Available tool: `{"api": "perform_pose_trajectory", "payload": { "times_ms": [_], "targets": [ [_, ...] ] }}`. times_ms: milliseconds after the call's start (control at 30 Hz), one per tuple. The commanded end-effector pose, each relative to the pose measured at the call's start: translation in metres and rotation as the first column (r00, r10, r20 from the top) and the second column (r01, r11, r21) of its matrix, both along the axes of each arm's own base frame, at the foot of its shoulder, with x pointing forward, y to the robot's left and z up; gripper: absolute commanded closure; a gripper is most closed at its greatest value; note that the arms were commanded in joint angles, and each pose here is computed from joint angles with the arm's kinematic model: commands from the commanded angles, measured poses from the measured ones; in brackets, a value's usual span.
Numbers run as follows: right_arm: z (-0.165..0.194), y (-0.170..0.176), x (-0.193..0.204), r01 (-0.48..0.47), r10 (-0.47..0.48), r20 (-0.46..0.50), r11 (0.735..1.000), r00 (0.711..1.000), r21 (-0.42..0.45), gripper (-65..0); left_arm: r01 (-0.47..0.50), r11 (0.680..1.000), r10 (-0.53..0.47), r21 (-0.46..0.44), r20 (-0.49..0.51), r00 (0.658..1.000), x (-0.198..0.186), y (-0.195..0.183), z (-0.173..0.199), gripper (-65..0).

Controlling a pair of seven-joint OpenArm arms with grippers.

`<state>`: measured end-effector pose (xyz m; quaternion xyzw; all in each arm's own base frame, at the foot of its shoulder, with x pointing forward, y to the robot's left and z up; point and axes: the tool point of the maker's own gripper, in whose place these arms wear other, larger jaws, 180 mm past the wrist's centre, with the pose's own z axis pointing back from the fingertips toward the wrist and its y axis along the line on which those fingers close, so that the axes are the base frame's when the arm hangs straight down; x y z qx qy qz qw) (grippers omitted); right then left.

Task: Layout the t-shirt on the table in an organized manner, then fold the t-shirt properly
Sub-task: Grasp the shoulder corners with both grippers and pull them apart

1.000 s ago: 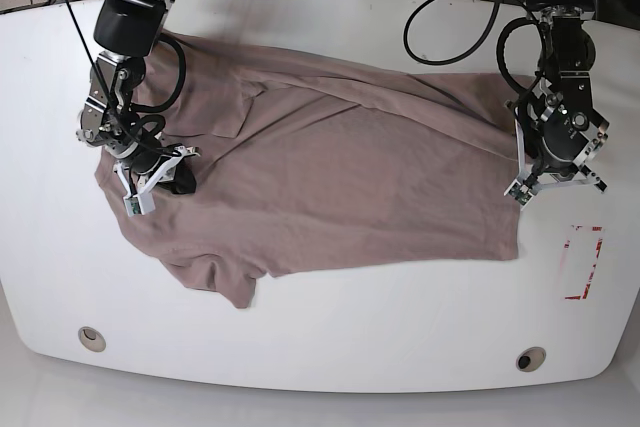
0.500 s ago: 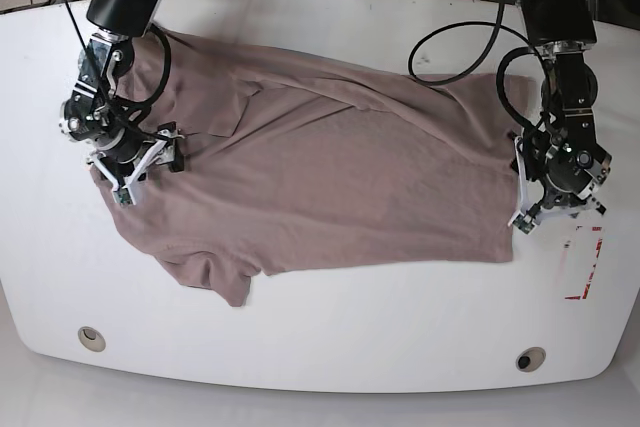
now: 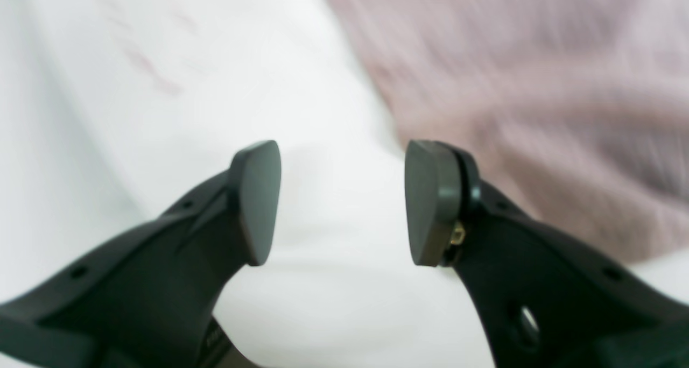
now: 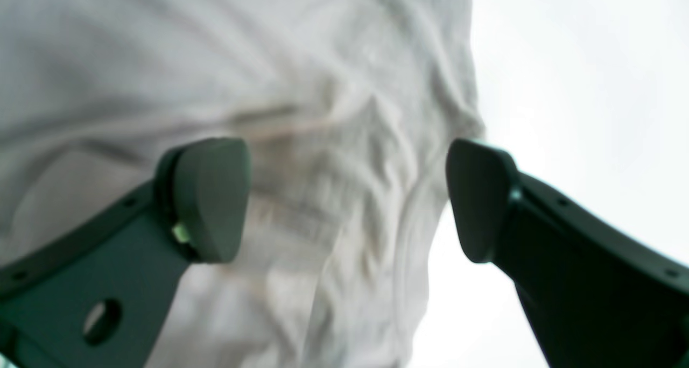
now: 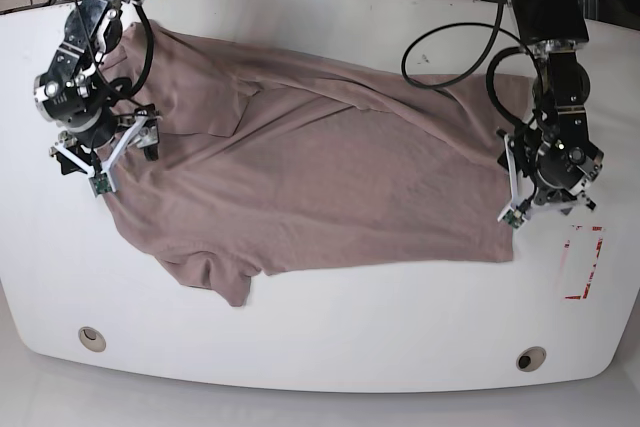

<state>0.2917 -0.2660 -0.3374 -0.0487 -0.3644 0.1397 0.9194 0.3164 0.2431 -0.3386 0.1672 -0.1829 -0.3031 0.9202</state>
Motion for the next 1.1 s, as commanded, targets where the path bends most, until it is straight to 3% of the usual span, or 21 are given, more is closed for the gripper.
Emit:
{"api": "perform_pose_trajectory", "payload": {
  "times_ms": [0,333,567,867,1067],
  "targets": [
    [0.013,0.004,-0.006,-0.006,0.006,0.044,1.000,0.999,-0.017,-54.7,0.014,1.000,-0.015,0.021,0.046,0.999,-0.003,0.000,0.013,-34.4],
    [-0.003,-0.044,-0.058,0.201,-0.201,-0.009,0.980,0.980,0.003,-54.7,0.029,0.999,-0.030,-0.027,-0.016,0.999,-0.053,-0.025,-0.012,-34.0],
    [-0.017,-0.038,-0.078,0.199,-0.198,-0.059,0.980,0.979,0.028,-54.7,-0.063,0.996,0.060,-0.065,-0.050,0.997,-0.075,-0.016,-0.025,-25.6],
    [-0.041,-0.026,-0.084,0.225,-0.212,-0.110,0.967,0.971,0.117,-54.7,-0.039,0.993,0.041,-0.115,0.017,0.999,-0.070,-0.019,-0.027,-25.3],
    [-0.040,-0.023,-0.087,0.222,-0.210,-0.109,0.968,0.972,0.118,-54.5,-0.027,0.991,0.030,-0.128,0.021,0.999,-0.070,-0.023,-0.028,-25.3]
  ]
}}
